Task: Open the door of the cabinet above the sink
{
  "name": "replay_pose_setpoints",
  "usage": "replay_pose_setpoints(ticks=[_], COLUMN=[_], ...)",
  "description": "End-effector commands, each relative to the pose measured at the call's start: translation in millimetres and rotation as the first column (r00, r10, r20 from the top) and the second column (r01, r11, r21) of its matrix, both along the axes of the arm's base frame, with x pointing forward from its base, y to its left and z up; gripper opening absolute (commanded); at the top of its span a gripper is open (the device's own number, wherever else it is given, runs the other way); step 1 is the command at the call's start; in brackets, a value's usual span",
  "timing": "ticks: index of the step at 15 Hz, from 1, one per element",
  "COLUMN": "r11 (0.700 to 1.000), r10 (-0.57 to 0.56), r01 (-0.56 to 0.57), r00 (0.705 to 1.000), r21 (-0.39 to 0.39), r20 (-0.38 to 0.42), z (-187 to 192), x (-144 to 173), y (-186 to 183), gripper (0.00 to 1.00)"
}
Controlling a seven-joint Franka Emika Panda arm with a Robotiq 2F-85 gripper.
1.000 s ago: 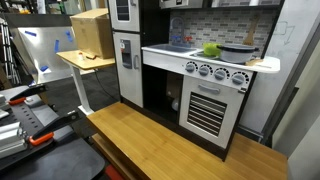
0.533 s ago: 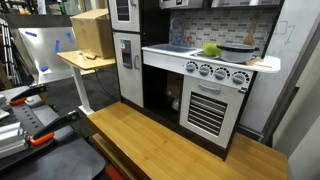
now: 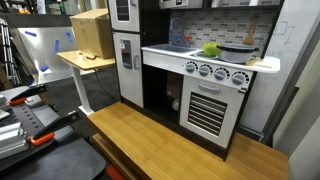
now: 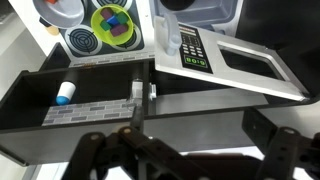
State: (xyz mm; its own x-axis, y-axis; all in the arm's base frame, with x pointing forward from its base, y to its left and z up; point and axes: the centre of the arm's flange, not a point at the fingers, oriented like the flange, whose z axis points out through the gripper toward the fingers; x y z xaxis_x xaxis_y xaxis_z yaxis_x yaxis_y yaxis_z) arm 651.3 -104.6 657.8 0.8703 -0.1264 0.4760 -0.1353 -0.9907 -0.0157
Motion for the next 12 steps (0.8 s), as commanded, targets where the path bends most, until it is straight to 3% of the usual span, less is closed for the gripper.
replay_pose_setpoints(ticks=[1,7,12], r11=[0.999,1.000,0.995], r10=[0.018,-0.030,-0.080], r01=[-0.016,0.030,0.062], r00=[0.998,0.986,0.965], r21=[0.040,-0.005,-0.083], r20=[-0.062,-0.163,-0.249], z=[4.4,-49.2,-68.2], x=[71.2,114.9,110.9], y=[-15.2,-8.3,-3.0], gripper=[1.00,1.00,1.00])
